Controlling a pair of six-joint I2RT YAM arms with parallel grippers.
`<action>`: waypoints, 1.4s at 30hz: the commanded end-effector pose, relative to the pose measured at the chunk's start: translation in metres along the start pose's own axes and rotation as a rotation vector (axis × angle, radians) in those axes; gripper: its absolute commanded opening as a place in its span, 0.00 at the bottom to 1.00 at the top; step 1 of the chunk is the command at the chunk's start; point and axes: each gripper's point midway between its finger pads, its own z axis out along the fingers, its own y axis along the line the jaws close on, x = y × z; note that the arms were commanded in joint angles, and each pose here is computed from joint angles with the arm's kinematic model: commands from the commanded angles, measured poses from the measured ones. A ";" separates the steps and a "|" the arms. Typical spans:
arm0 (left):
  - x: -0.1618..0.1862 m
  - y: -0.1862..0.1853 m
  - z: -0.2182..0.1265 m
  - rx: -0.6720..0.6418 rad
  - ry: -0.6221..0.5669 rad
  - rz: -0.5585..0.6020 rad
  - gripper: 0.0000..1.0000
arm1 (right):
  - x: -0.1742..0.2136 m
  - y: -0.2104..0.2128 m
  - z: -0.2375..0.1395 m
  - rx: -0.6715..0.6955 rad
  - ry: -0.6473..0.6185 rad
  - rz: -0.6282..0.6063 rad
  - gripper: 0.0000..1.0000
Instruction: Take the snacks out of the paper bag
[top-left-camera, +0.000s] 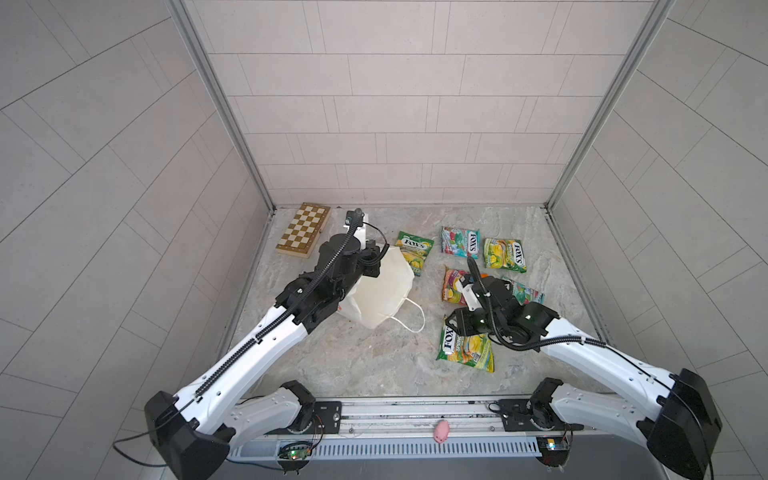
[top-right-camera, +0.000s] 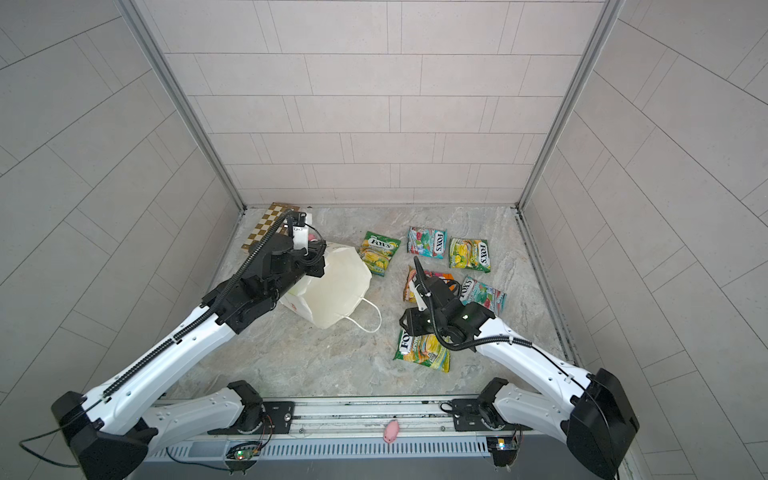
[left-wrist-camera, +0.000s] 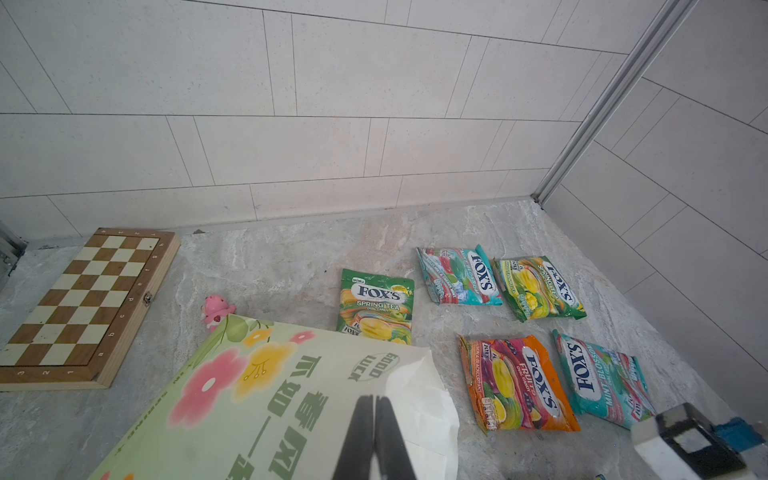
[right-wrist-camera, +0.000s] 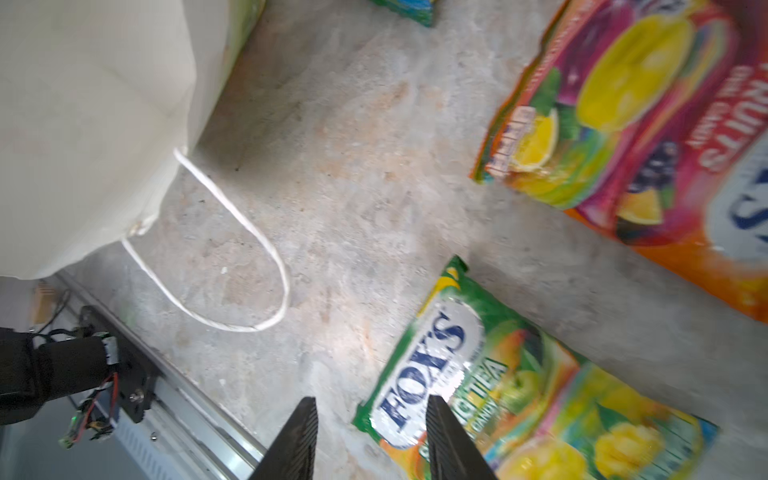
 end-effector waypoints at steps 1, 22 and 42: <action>-0.012 -0.002 -0.005 0.009 -0.024 -0.001 0.00 | -0.019 0.036 0.011 -0.145 -0.036 0.012 0.46; -0.016 -0.003 -0.009 0.025 -0.027 -0.022 0.00 | -0.035 0.051 0.040 -0.109 0.002 -0.002 0.00; -0.020 -0.014 -0.016 0.090 0.020 -0.057 0.00 | -0.088 0.081 -0.090 -0.133 -0.320 -0.106 0.00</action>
